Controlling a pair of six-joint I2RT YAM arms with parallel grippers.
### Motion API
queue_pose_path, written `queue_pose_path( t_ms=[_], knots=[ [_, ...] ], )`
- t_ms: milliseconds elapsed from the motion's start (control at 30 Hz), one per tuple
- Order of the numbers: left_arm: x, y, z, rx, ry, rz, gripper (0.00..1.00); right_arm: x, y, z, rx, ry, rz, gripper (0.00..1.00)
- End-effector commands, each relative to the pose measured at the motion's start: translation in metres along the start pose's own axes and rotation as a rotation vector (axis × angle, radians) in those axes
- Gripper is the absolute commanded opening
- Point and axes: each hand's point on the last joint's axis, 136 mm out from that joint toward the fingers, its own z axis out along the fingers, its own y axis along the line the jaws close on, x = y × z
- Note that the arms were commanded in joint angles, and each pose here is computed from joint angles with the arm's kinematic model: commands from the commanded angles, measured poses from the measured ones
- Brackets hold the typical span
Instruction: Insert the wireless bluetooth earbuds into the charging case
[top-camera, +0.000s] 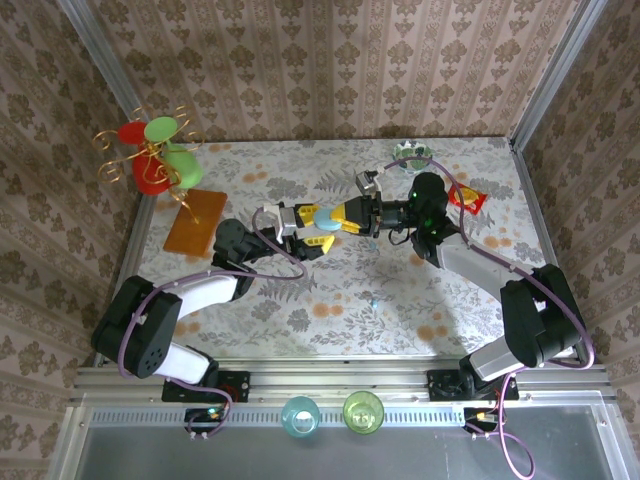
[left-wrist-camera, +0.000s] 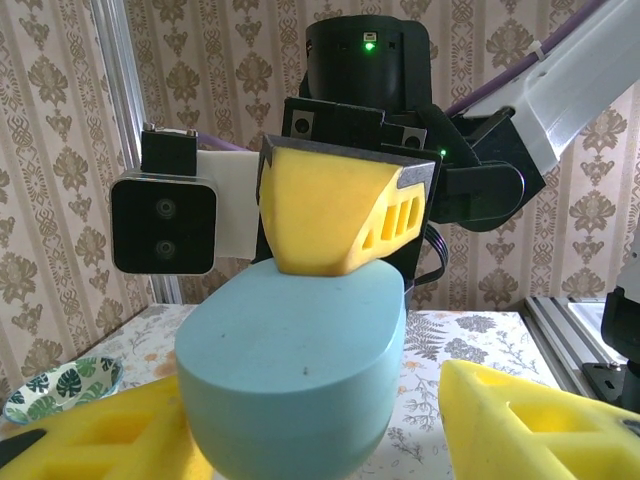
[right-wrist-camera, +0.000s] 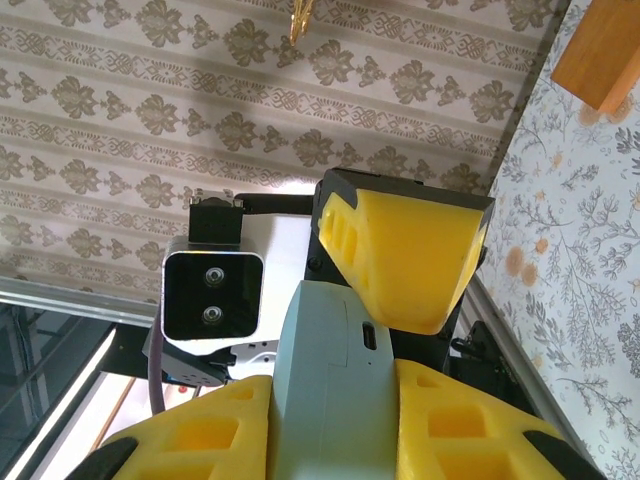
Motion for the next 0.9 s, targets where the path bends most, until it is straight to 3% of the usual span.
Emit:
queue_pose_path(
  t_ms=[0,333,533,867],
  knots=[
    [-0.025,-0.015,0.007,0.083,-0.048,0.048,0.58,0.001,0.000,0.002,0.000,0.007,-0.023,0.02],
    [-0.025,-0.017,0.008,0.100,-0.046,0.042,0.44,0.002,0.001,0.001,0.012,0.006,-0.037,0.02],
    [-0.022,-0.018,0.007,0.094,-0.043,0.059,0.66,-0.001,0.012,0.001,-0.021,-0.004,-0.040,0.02],
    [-0.019,-0.017,0.007,0.086,-0.041,0.062,0.64,-0.001,0.018,0.000,-0.049,-0.011,-0.052,0.02]
  ],
)
